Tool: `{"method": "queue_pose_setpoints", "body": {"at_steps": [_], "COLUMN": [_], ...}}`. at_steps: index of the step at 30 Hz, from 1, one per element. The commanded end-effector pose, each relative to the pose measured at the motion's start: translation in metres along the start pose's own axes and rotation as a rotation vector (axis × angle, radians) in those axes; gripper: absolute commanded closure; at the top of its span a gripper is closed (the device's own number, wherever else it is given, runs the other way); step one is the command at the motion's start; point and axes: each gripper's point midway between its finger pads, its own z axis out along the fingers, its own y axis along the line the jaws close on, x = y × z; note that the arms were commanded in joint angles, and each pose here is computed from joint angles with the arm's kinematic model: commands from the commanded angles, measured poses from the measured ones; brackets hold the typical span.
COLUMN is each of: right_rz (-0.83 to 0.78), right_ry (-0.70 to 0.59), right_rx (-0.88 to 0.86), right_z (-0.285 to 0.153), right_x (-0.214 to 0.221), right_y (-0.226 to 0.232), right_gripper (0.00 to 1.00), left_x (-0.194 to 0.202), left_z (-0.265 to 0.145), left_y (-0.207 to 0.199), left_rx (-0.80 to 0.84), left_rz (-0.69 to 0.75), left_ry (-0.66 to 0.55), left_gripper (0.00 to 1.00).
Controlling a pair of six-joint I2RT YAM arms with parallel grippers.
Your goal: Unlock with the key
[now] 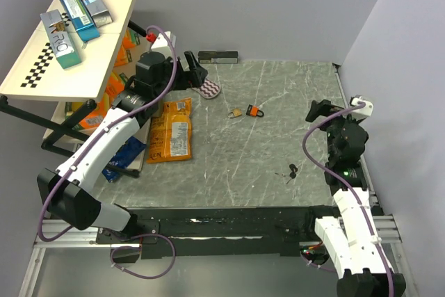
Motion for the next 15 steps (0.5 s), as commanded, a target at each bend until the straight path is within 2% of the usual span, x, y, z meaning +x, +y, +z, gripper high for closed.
{"method": "queue_pose_setpoints", "body": {"at_steps": [1, 2, 3, 6, 10, 15], "right_rz": [0.007, -0.005, 0.010, 0.024, 0.010, -0.013], "right_ry": [0.070, 0.153, 0.155, 0.225, 0.351, 0.546], "right_rx": [0.040, 0.056, 0.071, 0.119, -0.004, -0.016], "right_z": [-0.007, -0.008, -0.008, -0.008, -0.012, -0.016], "right_x": [-0.010, 0.005, -0.003, 0.012, 0.045, 0.085], "right_y": [-0.002, -0.006, -0.005, -0.012, 0.006, 0.005], "right_gripper": [0.00, 0.00, 0.00, 0.00, 0.02, 0.09], "left_x": [-0.010, -0.007, -0.001, 0.006, 0.018, 0.041], "left_z": [-0.010, -0.010, -0.011, -0.011, -0.008, -0.001], "left_y": [-0.006, -0.006, -0.005, -0.006, -0.001, 0.006], "left_rx": [0.009, 0.008, 0.012, 0.026, 0.006, -0.023], "left_rz": [-0.045, -0.061, -0.069, -0.093, -0.112, -0.148], "left_ry": [-0.034, -0.025, -0.014, -0.003, 0.032, 0.112], "left_gripper": [0.04, 0.04, 0.04, 0.04, 0.04, 0.04]}}
